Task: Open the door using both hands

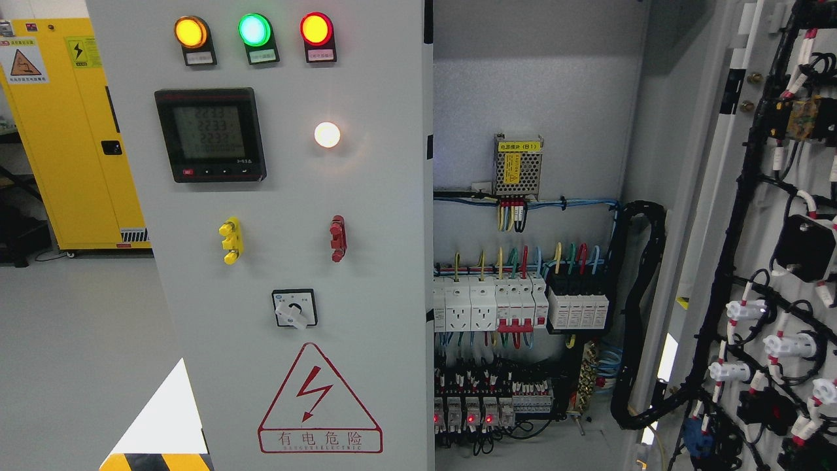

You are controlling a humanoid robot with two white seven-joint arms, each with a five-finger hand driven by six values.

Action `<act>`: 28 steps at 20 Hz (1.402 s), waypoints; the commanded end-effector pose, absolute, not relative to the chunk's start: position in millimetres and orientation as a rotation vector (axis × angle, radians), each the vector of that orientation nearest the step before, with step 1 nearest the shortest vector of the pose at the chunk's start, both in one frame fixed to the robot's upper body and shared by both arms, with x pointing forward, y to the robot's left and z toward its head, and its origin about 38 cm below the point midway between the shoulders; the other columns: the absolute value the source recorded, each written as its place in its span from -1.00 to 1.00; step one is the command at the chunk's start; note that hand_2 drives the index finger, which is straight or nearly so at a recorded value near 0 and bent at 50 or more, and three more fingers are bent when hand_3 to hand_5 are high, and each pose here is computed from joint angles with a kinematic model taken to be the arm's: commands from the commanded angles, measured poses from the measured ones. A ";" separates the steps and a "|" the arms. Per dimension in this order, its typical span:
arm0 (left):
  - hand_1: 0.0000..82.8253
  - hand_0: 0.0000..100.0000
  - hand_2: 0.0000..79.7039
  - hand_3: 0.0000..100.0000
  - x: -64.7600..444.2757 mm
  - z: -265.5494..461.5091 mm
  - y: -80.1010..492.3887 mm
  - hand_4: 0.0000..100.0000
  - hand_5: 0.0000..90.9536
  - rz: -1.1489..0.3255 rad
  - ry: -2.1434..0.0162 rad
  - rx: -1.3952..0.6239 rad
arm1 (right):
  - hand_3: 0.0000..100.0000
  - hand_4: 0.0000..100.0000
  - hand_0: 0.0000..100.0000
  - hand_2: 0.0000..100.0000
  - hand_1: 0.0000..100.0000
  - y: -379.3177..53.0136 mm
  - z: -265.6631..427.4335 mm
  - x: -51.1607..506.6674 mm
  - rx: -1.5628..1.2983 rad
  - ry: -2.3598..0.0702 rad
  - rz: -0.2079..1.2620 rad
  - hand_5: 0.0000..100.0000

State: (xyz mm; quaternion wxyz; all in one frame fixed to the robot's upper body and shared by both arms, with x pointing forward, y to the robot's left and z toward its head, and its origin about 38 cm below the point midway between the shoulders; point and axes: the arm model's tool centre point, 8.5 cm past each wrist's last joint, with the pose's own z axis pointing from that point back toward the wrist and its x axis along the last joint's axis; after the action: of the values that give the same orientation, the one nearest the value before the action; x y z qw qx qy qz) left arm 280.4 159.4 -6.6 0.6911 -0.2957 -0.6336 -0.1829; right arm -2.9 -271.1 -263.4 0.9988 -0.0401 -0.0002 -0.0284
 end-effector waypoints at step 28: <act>-1.00 -1.00 -1.00 -1.00 -21.4 -254.7 306.4 -1.00 -1.00 0.080 0.023 -0.066 | -1.00 -1.00 -0.60 -1.00 -0.75 -283.8 -255.6 40.7 -0.094 -0.237 0.009 -1.00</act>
State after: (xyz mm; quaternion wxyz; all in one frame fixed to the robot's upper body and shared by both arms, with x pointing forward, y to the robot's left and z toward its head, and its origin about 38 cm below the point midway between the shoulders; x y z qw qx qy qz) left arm 53.7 298.7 -254.8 0.9945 -0.0581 -0.0863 0.0102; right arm 4.1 -271.1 -263.4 0.9984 -0.0399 -0.0319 -0.0242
